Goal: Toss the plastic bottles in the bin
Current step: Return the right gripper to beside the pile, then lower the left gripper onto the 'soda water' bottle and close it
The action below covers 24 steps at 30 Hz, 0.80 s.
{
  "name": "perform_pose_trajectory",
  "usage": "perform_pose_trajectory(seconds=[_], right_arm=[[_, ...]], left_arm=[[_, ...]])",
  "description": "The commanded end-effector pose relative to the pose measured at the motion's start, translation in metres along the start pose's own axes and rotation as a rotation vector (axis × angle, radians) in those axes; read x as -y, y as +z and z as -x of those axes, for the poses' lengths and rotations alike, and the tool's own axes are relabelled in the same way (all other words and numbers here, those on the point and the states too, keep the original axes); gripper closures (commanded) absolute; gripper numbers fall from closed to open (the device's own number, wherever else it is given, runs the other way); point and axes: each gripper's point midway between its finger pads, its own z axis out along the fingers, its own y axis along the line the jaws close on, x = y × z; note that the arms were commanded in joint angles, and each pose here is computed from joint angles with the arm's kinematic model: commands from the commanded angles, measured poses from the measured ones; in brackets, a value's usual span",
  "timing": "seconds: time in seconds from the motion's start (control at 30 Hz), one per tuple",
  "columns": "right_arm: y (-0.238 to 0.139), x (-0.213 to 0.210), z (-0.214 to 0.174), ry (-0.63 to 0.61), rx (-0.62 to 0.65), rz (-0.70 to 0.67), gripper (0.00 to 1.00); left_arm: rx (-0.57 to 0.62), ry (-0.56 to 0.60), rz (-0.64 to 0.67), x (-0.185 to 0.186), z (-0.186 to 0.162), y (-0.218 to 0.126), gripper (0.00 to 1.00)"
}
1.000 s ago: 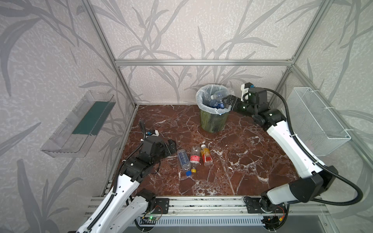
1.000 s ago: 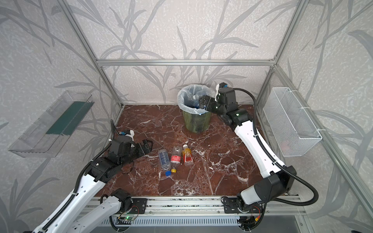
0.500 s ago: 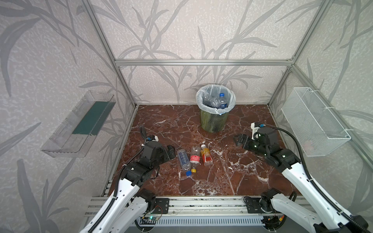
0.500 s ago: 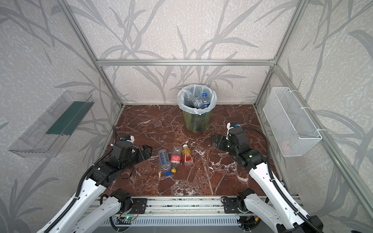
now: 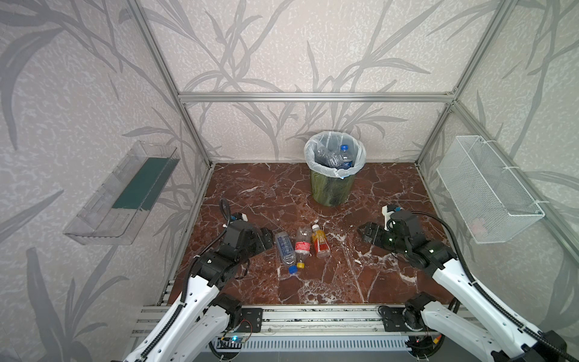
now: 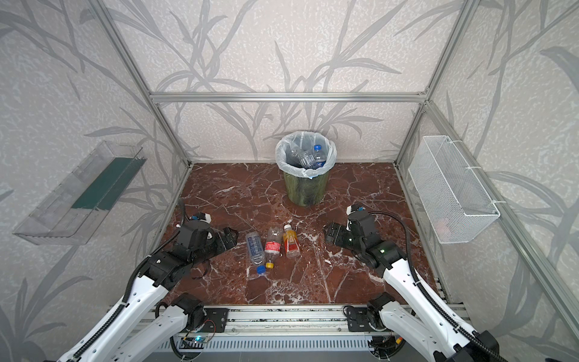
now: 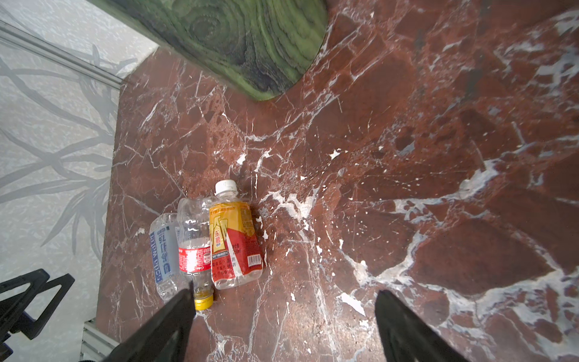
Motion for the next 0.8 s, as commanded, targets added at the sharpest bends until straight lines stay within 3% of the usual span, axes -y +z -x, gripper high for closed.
perform_pose_trajectory(seconds=[0.0, 0.23, 0.77], right_arm=[[0.008, -0.004, -0.008, 0.003, -0.015, 0.020, 0.10], [0.022, -0.007, -0.027, -0.005, -0.056, 0.026, 0.11], [0.033, -0.011, -0.042, -0.018, -0.088, 0.033, 0.11]], left_arm=[[-0.027, -0.019, -0.013, 0.002, -0.005, 0.006, 0.03], [-0.119, -0.042, -0.062, 0.010, -0.024, 0.025, 0.03], [-0.179, -0.043, -0.036, 0.014, -0.045, 0.047, 0.03]])
